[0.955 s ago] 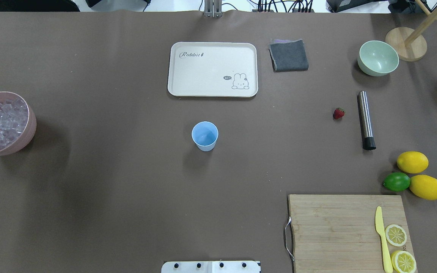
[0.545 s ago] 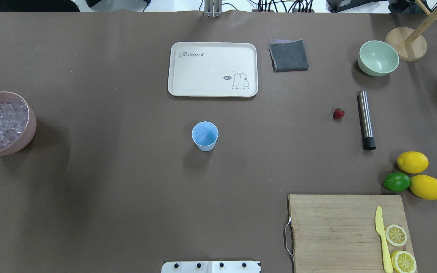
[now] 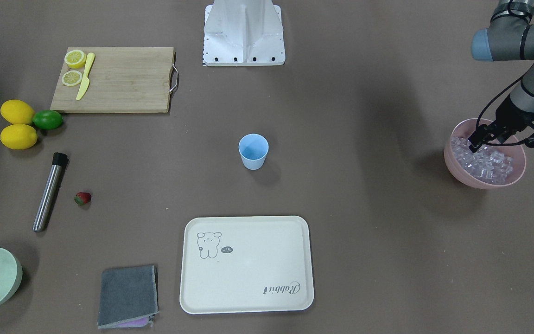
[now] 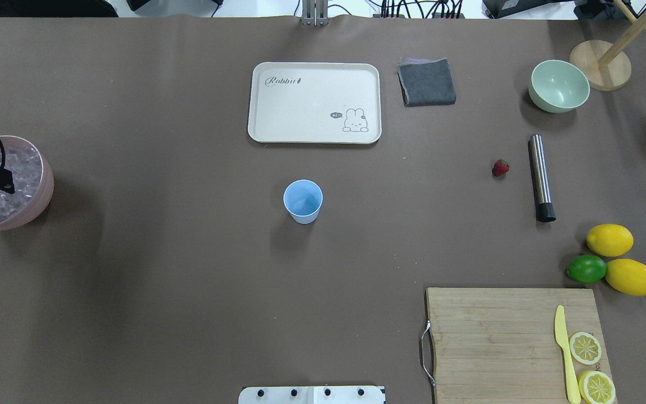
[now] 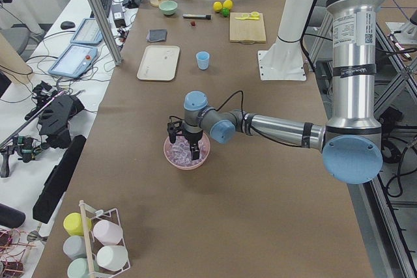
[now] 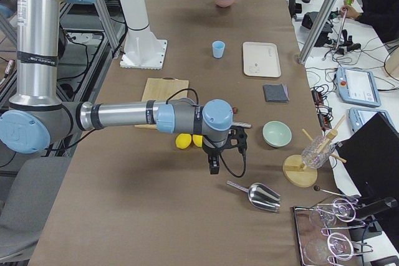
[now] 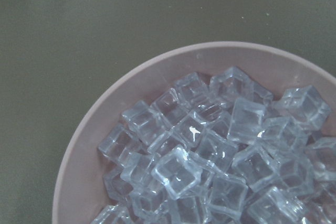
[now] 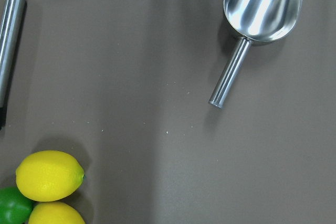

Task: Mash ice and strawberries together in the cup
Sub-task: 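Lower the left gripper into the pink bowl and grasp an ice cube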

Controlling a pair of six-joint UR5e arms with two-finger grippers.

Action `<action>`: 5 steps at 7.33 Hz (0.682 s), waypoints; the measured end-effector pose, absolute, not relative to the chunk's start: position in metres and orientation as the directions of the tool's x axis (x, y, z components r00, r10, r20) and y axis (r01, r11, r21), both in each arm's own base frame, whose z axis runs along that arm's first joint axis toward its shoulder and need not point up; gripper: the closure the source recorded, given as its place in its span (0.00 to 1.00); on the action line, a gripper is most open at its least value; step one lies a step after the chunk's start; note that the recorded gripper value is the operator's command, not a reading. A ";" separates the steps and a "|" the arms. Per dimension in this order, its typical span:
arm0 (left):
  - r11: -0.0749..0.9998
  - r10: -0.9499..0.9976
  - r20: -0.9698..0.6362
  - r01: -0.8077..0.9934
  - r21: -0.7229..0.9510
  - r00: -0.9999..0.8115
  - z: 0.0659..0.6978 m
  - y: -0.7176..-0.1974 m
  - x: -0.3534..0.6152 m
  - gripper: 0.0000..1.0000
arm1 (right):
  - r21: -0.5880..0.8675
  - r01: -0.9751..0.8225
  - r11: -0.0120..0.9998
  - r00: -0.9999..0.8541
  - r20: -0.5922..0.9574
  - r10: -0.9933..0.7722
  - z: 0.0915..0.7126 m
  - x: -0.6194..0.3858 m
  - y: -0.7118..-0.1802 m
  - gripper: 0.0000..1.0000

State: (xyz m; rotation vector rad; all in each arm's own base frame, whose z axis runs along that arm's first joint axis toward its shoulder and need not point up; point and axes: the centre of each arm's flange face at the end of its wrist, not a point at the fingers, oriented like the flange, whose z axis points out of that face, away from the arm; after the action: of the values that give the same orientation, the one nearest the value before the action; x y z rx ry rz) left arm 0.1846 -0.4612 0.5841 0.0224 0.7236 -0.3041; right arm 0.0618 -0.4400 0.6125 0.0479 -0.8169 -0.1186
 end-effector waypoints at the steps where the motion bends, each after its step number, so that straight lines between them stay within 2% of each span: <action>1: 0.955 -0.269 -0.654 0.284 -0.085 0.708 0.584 -0.460 0.190 0.31 | 0.085 0.087 0.993 0.678 0.725 -0.121 0.614 0.062 -0.440 0.00; 2: 0.954 -0.271 -0.652 0.285 -0.087 0.708 0.585 -0.458 0.191 0.59 | 0.082 0.087 0.993 0.678 0.726 -0.120 0.616 0.062 -0.440 0.00; 4: 0.953 -0.277 -0.647 0.288 -0.092 0.710 0.588 -0.457 0.191 1.00 | 0.083 0.086 0.993 0.672 0.731 -0.119 0.615 0.061 -0.440 0.00; 5: 0.953 -0.278 -0.646 0.288 -0.093 0.711 0.589 -0.456 0.191 1.00 | 0.084 0.086 0.993 0.665 0.737 -0.120 0.614 0.061 -0.440 0.00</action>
State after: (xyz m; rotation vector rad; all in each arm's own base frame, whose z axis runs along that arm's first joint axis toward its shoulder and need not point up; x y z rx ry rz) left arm 0.1908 -0.4559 0.5889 0.0150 0.7136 -0.3139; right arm 0.0606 -0.4396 0.6143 0.0435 -0.8351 -0.1161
